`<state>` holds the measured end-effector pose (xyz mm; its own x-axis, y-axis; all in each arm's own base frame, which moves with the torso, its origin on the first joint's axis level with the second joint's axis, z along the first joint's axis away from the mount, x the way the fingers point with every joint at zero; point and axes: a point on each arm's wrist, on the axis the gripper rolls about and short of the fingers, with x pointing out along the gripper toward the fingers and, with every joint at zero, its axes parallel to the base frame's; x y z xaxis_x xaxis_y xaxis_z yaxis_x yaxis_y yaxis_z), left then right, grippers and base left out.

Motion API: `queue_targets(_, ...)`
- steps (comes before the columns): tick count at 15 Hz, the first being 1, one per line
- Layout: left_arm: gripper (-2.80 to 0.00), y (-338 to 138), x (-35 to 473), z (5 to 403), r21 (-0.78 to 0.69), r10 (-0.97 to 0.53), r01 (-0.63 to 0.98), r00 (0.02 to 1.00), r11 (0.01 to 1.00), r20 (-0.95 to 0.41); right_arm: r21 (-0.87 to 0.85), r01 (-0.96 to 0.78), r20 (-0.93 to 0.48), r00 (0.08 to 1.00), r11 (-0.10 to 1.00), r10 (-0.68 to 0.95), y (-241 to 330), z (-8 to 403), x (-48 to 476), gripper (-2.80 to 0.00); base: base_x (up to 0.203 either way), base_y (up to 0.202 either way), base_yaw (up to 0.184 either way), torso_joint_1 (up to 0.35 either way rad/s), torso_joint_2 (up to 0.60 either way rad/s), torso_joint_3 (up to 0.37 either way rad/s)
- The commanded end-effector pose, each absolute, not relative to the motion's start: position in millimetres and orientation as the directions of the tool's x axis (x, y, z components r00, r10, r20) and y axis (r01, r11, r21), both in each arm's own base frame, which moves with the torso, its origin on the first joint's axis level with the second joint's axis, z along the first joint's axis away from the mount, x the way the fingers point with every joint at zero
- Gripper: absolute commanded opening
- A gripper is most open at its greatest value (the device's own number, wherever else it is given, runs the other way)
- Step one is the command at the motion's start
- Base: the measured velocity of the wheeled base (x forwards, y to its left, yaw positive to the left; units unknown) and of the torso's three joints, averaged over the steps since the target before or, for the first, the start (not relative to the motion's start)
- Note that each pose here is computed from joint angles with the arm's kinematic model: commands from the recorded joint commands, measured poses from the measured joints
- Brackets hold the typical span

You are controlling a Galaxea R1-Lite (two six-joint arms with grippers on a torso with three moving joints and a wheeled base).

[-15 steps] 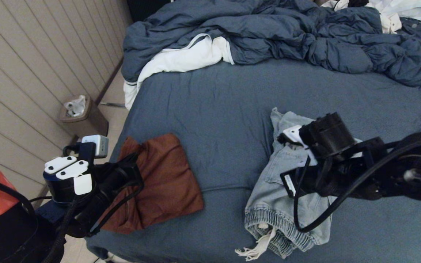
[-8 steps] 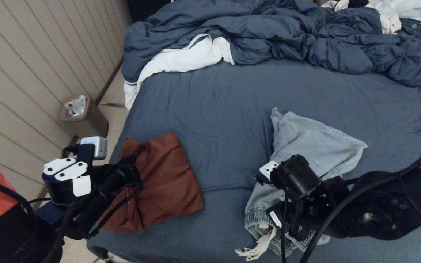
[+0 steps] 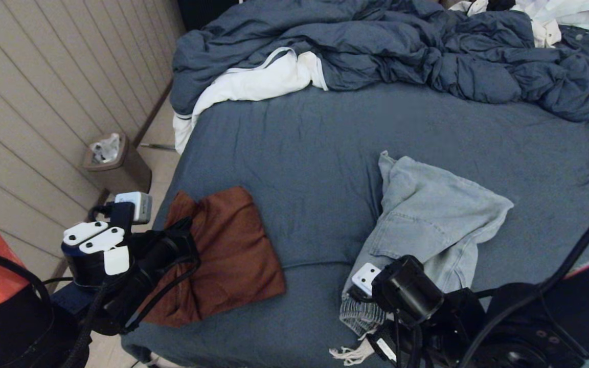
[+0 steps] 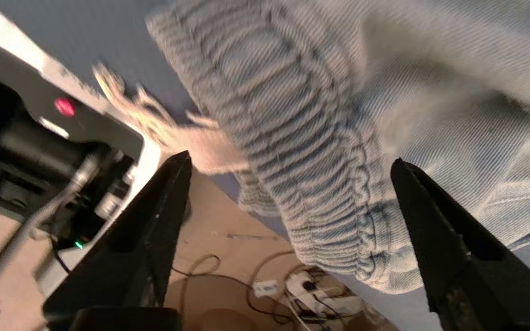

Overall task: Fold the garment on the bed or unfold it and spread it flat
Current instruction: Fold the blue shorts

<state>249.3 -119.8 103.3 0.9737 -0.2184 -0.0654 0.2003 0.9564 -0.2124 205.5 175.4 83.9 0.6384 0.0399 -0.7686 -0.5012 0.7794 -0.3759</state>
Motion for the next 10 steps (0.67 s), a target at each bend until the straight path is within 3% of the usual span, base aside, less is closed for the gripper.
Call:
queue_targets(1,-2.8,-119.9,249.6,102.7,-0.215,-0.217,0.199,0.974,0.956,-0.062,-0.39,-0.519,-0.781,0.624,0.76,0.025,173.7,77.6,202.3,0.0,0.0,0.0,0.0,0.0,0.0,0.0)
queue_targets(10,-2.8,-119.7,249.1,104.3,-0.217,-0.218,0.201,0.974,0.955,-0.058,-0.447,-0.59,-0.794,0.608,0.673,0.007,189.7,16.4,222.4,0.0,0.0,0.0,0.0,0.0,0.0,0.0)
